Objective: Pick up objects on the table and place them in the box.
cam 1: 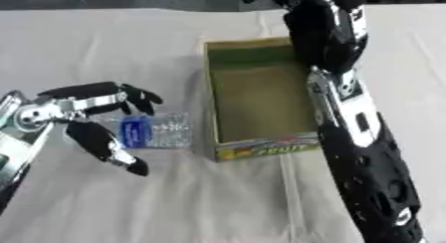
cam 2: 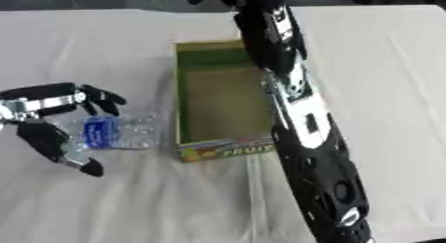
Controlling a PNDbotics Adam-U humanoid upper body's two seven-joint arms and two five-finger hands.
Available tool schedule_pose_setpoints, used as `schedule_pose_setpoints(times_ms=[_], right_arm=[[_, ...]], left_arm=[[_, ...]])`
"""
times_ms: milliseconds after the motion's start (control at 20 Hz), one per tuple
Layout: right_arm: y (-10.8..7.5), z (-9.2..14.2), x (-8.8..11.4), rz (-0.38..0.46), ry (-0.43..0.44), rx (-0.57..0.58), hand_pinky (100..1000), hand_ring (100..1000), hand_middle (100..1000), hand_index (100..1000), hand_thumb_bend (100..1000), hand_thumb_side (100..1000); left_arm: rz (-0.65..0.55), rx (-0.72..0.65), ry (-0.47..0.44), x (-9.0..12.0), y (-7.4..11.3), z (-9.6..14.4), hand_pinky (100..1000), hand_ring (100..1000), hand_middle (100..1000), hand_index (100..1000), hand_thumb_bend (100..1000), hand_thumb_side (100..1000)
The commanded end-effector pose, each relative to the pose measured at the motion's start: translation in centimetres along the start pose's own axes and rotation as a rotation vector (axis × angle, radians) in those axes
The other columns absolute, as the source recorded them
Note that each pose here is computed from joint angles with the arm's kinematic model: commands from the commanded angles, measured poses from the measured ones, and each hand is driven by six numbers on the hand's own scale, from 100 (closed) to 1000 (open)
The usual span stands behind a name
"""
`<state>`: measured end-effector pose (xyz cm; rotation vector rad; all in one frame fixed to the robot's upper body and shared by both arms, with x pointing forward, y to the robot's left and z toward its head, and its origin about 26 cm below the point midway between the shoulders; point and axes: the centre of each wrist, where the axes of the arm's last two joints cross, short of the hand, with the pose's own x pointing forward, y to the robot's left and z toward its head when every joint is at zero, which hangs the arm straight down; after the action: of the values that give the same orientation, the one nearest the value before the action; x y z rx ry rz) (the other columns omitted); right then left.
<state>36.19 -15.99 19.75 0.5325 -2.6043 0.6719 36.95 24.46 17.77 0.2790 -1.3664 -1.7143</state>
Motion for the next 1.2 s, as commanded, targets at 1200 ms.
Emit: schedule_pose_setpoints(times_ms=[1200], right_arm=[[0.03,-0.54,0.76,-0.001,-0.027,0.005,617,838,884,935,411,1000]], left_arm=[[-0.179,0.043,0.082,0.51,1.34,1.00,710,780,677,934,931,402]])
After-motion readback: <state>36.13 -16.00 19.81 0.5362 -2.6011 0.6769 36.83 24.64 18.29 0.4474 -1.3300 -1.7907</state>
